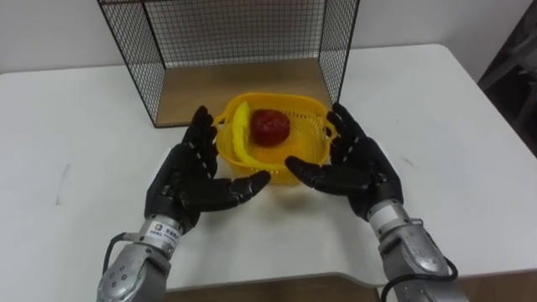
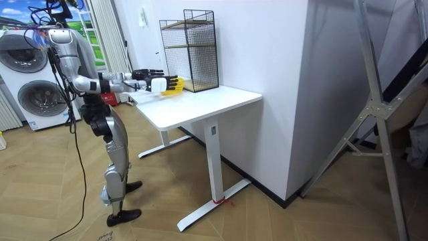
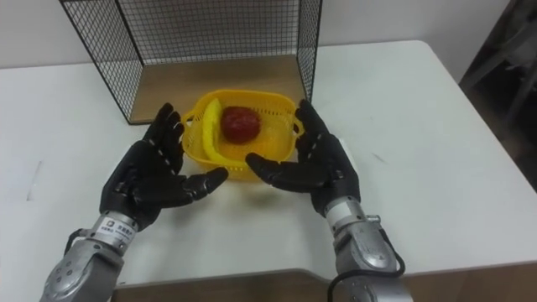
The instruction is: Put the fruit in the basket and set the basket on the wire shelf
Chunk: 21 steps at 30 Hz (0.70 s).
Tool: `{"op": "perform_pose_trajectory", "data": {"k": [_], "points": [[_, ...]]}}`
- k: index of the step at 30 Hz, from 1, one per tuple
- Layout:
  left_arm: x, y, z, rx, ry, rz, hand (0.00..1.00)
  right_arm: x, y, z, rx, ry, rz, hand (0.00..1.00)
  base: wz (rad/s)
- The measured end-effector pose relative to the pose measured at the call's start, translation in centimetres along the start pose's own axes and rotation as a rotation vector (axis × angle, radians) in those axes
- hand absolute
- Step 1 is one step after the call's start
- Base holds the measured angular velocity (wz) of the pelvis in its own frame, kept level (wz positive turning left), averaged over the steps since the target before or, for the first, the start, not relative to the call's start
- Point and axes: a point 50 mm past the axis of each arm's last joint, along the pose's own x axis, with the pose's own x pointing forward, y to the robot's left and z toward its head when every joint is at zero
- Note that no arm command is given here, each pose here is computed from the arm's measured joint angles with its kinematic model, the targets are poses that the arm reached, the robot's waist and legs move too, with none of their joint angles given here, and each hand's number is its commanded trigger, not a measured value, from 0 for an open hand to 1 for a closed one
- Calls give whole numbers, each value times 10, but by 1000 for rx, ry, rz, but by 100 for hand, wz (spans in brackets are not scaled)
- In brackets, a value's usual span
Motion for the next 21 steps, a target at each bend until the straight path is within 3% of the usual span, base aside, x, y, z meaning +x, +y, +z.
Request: {"op": "perform_pose_trajectory", "data": {"k": [21], "points": [[5, -7, 2, -20, -20, -16, 0, 3, 5, -5, 34, 6, -1, 0, 0]]}}
